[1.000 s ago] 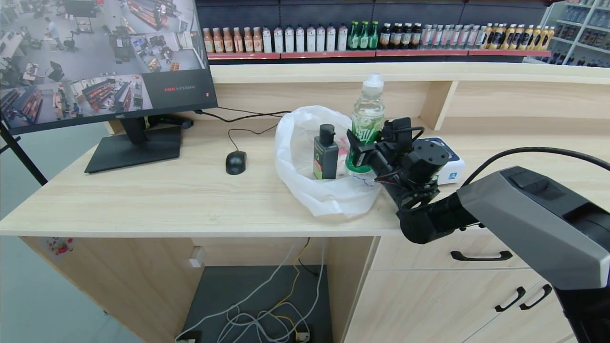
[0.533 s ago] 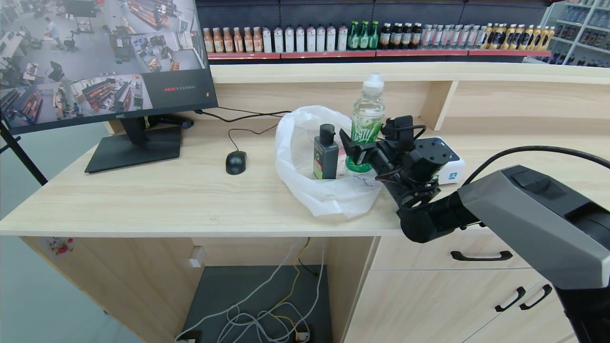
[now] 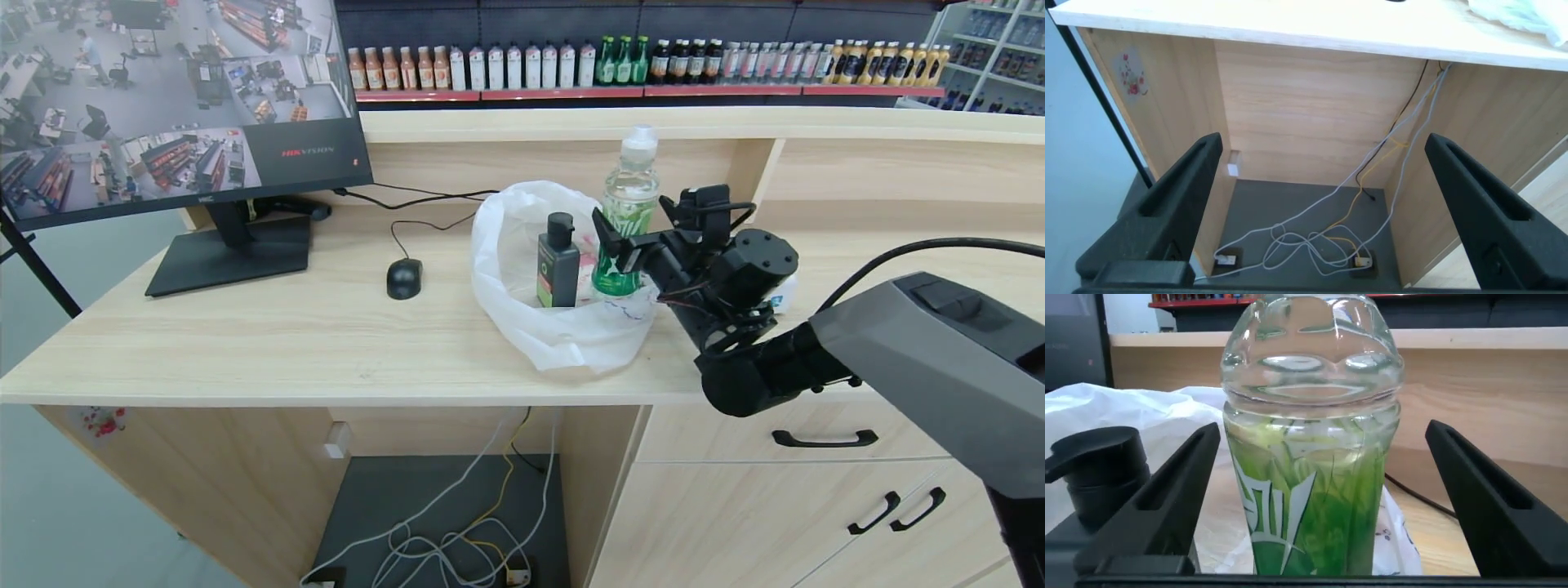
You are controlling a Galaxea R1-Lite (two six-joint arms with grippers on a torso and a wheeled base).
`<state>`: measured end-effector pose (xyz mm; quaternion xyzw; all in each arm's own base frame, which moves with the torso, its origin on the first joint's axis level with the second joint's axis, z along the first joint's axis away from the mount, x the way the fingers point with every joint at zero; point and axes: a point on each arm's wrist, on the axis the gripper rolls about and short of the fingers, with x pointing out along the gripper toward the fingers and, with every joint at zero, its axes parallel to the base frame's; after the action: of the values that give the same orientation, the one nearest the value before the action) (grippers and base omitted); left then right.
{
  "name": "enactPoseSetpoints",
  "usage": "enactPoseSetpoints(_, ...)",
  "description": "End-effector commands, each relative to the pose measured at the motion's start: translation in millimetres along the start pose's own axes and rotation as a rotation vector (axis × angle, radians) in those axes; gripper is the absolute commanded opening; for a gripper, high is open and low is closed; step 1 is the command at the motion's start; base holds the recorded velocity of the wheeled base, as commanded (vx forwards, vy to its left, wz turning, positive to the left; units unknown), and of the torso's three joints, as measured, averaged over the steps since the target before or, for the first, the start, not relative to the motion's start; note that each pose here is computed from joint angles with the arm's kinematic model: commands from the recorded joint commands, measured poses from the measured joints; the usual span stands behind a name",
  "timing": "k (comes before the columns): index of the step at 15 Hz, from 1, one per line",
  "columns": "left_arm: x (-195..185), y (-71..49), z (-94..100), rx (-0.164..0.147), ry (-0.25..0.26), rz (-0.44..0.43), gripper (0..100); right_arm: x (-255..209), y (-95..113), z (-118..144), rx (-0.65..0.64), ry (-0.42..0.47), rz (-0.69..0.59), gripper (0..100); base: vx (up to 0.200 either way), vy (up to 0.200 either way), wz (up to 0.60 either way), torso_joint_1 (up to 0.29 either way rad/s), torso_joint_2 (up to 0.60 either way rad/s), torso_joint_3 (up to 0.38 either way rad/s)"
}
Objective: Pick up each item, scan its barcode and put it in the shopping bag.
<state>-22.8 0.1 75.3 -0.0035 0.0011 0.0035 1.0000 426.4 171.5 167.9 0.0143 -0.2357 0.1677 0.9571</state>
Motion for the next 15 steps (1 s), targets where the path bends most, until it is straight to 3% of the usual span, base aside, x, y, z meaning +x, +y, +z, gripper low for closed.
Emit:
enactPoseSetpoints(1, 0, 0.0, 0.0, -0.002, -0.001, 0.001, 100, -19, -2, 27, -0.003, -0.003, 0.0, 100, 0.0, 0.0, 0.0, 0.0, 0.0, 0.0)
enactPoseSetpoints(3, 0, 0.0, 0.0, -0.002, -0.001, 0.001, 100, -35, -2, 47, -0.001, -0.02, 0.001, 100, 0.0, 0.0, 0.0, 0.0, 0.0, 0.0)
enactPoseSetpoints(5, 0, 0.0, 0.0, -0.004, -0.001, 0.001, 100, -70, -6, 90, 0.004, -0.054, 0.002, 100, 0.0, 0.0, 0.0, 0.0, 0.0, 0.0)
enactPoseSetpoints(8, 0, 0.0, 0.0, -0.004, -0.001, 0.001, 100, -151, -11, 131, 0.044, 0.035, 0.006, 100, 0.0, 0.0, 0.0, 0.0, 0.0, 0.0)
enactPoseSetpoints(11, 0, 0.0, 0.0, -0.002, -0.001, 0.001, 100, -245, -27, 145, 0.037, 0.154, -0.057, 100, 0.0, 0.0, 0.0, 0.0, 0.0, 0.0)
enactPoseSetpoints(13, 0, 0.0, 0.0, -0.002, -0.001, 0.001, 100, -275, -26, 146, 0.036, 0.193, -0.056, 100, 0.0, 0.0, 0.0, 0.0, 0.0, 0.0)
enactPoseSetpoints(15, 0, 0.0, 0.0, -0.002, -0.001, 0.001, 100, -289, -26, 152, 0.032, 0.175, -0.065, 100, 0.0, 0.0, 0.0, 0.0, 0.0, 0.0)
